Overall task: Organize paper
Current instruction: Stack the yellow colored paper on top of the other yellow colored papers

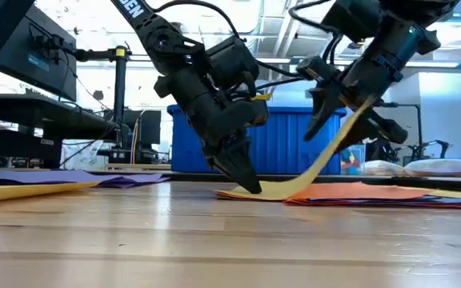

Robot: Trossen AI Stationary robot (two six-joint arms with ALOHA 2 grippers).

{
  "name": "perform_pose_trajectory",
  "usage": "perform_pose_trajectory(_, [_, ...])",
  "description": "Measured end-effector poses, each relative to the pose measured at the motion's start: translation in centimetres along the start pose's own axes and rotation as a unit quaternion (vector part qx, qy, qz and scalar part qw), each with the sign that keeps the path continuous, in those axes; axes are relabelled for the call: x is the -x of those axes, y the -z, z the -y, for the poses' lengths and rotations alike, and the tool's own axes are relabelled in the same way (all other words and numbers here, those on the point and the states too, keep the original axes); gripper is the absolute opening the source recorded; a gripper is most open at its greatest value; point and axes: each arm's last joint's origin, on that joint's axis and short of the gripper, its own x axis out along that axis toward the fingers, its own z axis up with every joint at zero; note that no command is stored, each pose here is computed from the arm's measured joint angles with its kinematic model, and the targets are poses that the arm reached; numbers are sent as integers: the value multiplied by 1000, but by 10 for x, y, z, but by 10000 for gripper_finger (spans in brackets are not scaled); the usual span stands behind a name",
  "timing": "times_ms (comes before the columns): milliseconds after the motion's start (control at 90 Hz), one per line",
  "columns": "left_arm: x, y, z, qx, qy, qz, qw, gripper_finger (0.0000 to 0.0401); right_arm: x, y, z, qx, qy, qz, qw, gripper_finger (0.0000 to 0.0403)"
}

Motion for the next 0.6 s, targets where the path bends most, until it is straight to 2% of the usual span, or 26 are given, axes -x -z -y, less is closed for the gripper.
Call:
perform_pose_trajectory(289, [0, -1, 0, 0, 15, 3, 1000, 0, -1, -5, 3, -8, 8, -6, 1000, 233])
perform_pose_trajectory(489, [0, -1, 0, 3, 15, 4, 1000, 0, -10, -14, 11, 28, 43, 5, 999, 230])
perform_pose_trajectory(600, [0, -1, 0, 7, 15, 5, 1000, 0, -23, -20, 18, 16, 62, -1, 998, 226])
